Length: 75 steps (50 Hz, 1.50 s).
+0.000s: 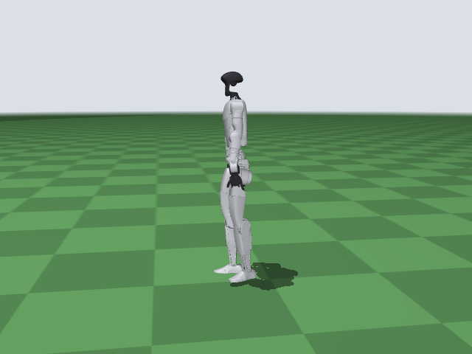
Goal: In place motions
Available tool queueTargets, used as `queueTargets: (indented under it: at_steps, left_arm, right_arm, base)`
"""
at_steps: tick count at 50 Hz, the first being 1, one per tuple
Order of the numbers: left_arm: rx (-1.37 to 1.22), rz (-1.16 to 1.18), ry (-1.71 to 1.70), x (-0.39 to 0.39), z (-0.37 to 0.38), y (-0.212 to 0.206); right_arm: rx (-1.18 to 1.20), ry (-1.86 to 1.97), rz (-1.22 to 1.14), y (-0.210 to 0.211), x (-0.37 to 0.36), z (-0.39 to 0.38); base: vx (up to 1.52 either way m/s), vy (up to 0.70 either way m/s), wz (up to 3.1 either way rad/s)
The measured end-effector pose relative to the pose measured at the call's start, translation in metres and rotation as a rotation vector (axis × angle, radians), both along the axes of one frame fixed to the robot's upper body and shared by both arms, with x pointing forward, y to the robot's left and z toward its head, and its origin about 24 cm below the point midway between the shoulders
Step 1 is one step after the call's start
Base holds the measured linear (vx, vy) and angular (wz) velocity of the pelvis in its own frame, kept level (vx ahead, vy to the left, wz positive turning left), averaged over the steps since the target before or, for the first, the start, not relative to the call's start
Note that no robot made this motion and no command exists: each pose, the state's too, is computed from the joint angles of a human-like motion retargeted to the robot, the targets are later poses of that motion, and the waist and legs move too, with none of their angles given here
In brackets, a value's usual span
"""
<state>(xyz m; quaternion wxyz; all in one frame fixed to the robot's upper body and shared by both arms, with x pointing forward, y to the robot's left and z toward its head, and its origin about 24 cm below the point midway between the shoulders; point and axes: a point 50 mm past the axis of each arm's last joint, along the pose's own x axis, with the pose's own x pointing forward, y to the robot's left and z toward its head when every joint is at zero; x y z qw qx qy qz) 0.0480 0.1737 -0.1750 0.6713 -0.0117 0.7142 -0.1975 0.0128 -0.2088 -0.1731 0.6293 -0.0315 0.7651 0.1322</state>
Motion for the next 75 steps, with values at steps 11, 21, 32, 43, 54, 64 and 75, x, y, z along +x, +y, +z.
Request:
queueTargets:
  at_steps: [11, 21, 32, 43, 54, 64, 75]
  left_arm:
    - [0.004, 0.172, 0.166, -0.049, 0.001, 0.011]
    - [0.107, 0.262, 0.212, -0.056, 0.005, 0.034]
    - [0.02, 0.301, 0.058, -0.008, 0.001, 0.007]
    - [0.017, 0.479, 0.102, -0.025, -0.001, -0.001]
    - [0.021, 0.514, 0.243, -0.059, 0.0, -0.02]
    - [0.076, 0.402, 0.237, -0.057, 0.002, 0.004]
    - [0.044, 0.334, 0.205, -0.046, 0.003, 0.011]
  right_arm:
    - [-0.013, -0.013, 0.047, -0.002, 0.001, 0.0]
    - [-0.035, 0.042, 0.069, -0.006, -0.019, 0.001]
    - [-0.102, -0.097, -0.016, -0.025, 0.013, 0.003]
    - [-0.055, 0.105, -0.004, -0.004, -0.045, 0.002]
    - [-0.086, 0.144, 0.056, -0.009, -0.064, 0.004]
    - [-0.026, -0.025, 0.039, 0.001, -0.016, -0.002]
    - [0.019, -0.022, 0.248, 0.011, -0.011, -0.004]
  base:
    - [0.02, 0.15, 0.97]
    - [-0.04, 0.07, 2.63]
    - [-0.46, 0.08, 2.7]
    - [-0.08, 0.15, 3.34]
    - [0.23, 0.33, 2.37]
    - [0.11, 0.01, 1.87]
    - [0.14, -0.19, 1.1]
